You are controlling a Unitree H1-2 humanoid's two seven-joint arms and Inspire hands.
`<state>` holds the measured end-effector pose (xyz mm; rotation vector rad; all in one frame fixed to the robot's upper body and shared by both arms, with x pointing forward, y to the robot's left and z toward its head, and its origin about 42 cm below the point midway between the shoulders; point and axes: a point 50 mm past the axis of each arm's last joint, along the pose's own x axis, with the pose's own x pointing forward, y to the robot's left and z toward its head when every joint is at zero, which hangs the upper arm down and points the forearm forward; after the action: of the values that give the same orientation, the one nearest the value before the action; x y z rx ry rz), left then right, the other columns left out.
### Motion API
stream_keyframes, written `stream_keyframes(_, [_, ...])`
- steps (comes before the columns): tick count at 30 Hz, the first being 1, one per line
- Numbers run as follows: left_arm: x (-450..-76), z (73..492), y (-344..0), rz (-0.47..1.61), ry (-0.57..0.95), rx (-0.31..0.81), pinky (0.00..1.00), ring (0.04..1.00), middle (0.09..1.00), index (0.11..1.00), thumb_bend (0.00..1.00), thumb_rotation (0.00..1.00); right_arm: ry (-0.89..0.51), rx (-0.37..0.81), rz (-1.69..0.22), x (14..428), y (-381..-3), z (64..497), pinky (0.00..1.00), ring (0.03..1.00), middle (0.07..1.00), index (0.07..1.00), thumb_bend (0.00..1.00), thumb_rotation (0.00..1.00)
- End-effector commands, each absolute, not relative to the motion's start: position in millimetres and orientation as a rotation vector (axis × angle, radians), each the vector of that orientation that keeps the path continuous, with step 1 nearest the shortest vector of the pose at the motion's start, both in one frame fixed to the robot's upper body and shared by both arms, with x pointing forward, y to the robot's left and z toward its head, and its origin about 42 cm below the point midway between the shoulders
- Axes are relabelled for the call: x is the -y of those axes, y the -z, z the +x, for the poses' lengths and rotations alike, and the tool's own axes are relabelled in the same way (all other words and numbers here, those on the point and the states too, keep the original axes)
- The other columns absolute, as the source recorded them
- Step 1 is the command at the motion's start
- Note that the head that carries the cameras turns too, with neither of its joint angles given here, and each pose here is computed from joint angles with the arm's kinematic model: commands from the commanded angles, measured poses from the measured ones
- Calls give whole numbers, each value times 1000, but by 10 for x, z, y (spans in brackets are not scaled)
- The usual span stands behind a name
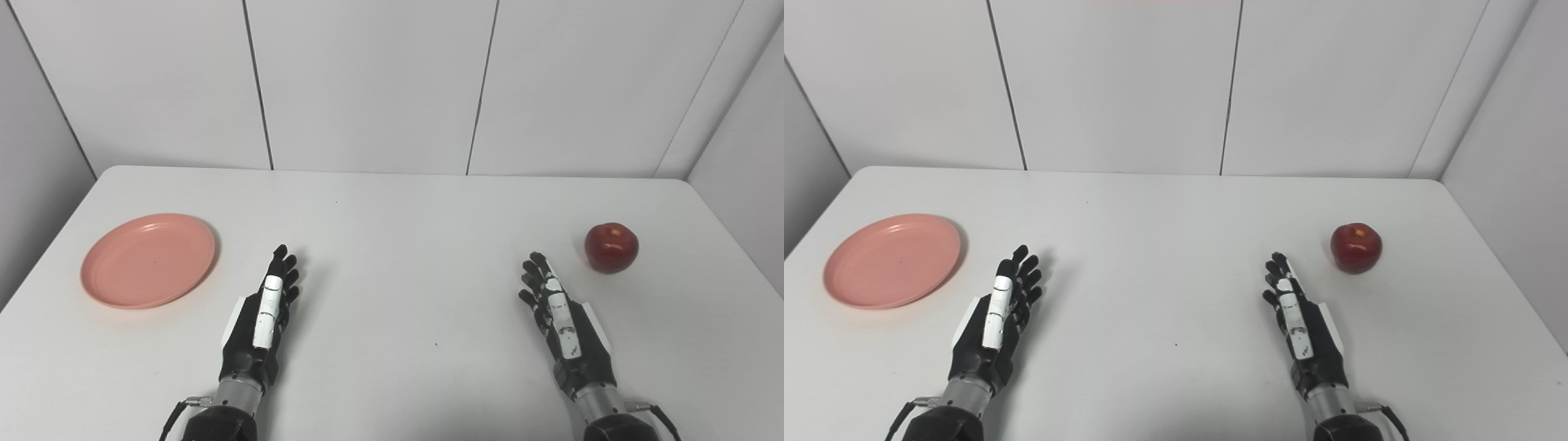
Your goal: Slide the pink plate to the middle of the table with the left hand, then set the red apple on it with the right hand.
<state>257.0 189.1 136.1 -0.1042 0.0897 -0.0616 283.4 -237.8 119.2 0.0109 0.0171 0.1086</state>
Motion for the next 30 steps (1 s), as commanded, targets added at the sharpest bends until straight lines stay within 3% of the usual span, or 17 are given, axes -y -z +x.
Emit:
stream_keyframes(1, [-1912, 2345, -1238, -111, 18, -87, 1000, 1000, 1000, 1000, 710, 1000, -104, 9, 12, 2436, -1227, 2867, 1000, 971, 958, 959, 895, 1000])
stream_keyframes(30, [-1419, 2438, -1093, -127, 3, -65, 1000, 1000, 1000, 1000, 679, 1000, -123, -12, 62, 2908, -987, 2937, 1000, 1000, 992, 976, 871, 1000])
